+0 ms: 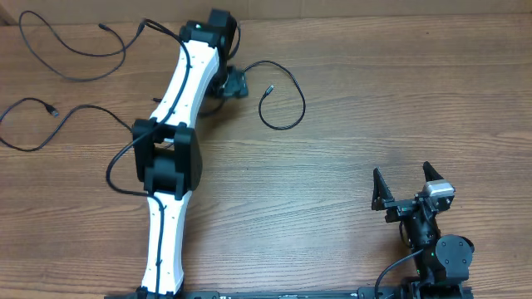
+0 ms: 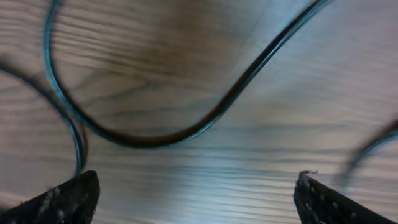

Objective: Untangle cables

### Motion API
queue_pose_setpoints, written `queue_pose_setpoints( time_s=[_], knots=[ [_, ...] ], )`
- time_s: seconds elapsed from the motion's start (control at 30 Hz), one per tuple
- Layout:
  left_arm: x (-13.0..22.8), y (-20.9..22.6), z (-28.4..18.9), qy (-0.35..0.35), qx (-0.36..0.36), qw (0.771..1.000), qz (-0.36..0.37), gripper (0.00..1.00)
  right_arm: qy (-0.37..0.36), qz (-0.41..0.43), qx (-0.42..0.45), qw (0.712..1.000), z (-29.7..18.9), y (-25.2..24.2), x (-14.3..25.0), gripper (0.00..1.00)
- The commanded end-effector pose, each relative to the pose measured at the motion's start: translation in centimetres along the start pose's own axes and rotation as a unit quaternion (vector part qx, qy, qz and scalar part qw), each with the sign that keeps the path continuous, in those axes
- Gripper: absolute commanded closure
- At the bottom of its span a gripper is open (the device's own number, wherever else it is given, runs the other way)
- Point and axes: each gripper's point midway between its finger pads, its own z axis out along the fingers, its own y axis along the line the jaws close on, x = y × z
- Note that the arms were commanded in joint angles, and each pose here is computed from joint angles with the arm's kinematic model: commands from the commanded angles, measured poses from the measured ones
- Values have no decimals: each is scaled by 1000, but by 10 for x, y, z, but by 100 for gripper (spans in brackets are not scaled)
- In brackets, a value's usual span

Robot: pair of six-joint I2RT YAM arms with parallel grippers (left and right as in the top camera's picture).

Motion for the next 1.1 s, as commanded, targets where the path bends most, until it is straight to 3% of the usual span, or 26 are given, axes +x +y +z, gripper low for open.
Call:
queue_pose_setpoints(
  time_s=[0.0,0.2,0.23,0.3,0.33,0.5,0.57,0.63,0.67,0.73,0.9,1.0,1.07],
  knots=[
    [11,3,29,38,-18,986,160,0,-1,-5,5,1000,0,-2,2,0],
    [-9,-4,37,0,-10,977,212,2,-1,-5,5,1000,0,-2,2,0],
    [-13,-5,38,-9,-8,977,211,9,-1,-5,5,1000,0,-2,2,0],
    [-20,-9,40,-22,-4,978,209,35,-1,-5,5,1000,0,-2,2,0],
    [-20,-10,41,-24,-3,978,208,40,-1,-5,5,1000,0,-2,2,0],
    [-3,-15,62,18,16,978,209,40,-1,-5,5,1000,0,-2,2,0],
    [9,-15,71,45,22,977,210,53,-1,-5,5,1000,0,-2,2,0],
    [18,-15,77,66,26,975,210,59,-1,-5,5,1000,0,-2,2,0],
    [25,-15,80,80,31,974,209,66,-1,-5,5,1000,0,-2,2,0],
    [35,-21,80,101,56,972,206,96,-1,-5,5,1000,0,-2,2,0],
    [36,-23,63,107,61,983,138,96,-1,-5,5,1000,0,-2,2,0],
    [21,-23,29,81,66,992,77,96,-1,-5,5,1000,0,-2,2,0],
    [5,-36,-13,45,106,992,46,96,-1,-5,5,1000,0,-2,2,0]
  ],
)
